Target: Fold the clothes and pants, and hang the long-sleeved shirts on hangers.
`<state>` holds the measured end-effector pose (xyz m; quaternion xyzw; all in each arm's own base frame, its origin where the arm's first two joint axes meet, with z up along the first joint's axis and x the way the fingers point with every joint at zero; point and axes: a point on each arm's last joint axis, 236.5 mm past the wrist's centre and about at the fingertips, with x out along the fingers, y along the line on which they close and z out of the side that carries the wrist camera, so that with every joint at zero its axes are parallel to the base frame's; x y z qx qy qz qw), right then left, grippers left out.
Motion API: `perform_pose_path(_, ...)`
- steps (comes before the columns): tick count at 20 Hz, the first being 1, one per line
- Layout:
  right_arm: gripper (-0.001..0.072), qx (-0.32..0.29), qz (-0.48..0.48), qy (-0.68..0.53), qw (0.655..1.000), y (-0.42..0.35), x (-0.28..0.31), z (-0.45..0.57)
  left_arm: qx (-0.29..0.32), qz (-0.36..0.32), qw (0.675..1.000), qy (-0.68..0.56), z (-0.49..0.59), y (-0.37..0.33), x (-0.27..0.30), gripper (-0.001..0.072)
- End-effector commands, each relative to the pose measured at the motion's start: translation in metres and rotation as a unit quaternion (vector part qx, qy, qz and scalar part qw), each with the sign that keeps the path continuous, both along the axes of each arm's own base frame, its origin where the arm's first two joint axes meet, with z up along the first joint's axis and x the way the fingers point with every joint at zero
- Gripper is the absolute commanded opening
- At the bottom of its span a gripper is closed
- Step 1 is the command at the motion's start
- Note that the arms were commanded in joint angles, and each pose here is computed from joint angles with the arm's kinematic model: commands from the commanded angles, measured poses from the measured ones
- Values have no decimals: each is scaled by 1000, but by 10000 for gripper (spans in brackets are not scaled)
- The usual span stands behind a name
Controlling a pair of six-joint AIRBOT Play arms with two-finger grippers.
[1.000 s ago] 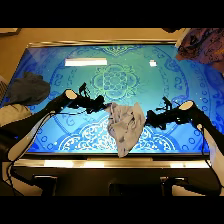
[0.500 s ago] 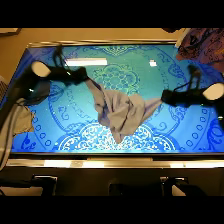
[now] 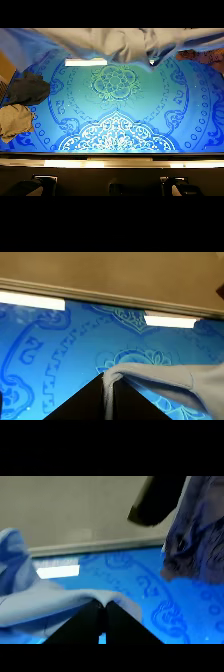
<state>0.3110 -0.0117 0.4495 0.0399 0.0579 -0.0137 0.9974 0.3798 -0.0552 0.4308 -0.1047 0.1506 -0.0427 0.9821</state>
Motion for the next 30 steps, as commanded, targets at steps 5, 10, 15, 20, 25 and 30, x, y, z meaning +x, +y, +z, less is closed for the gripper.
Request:
perform_pose_path(5, 28, -14, -35, -89, 995, -11, -70, 55, 1, 48, 999, -12, 17, 35, -69, 17)
perform_pose_path(10, 29, 76, 31, 190, 978, 21, 23, -89, 42, 45, 984, 170, -129, 21, 8, 18)
perform_pose_path(15, 29, 117, 58, 494, 860, 36, 95, -283, 61, 47, 934, 349, -326, 6, 69, 18)
perform_pose_path(20, 29, 145, 43, 552, 820, 32, 166, -407, 68, 53, 898, 432, -445, -1, 100, 19)
perform_pose_path(25, 29, 157, 41, 532, 831, 33, 189, -424, 38, 83, 885, 456, -455, 20, 97, 717)
perform_pose_path(30, 29, 152, 45, 509, 846, 33, 191, -403, -136, -52, 901, 409, -383, -37, 93, 716)
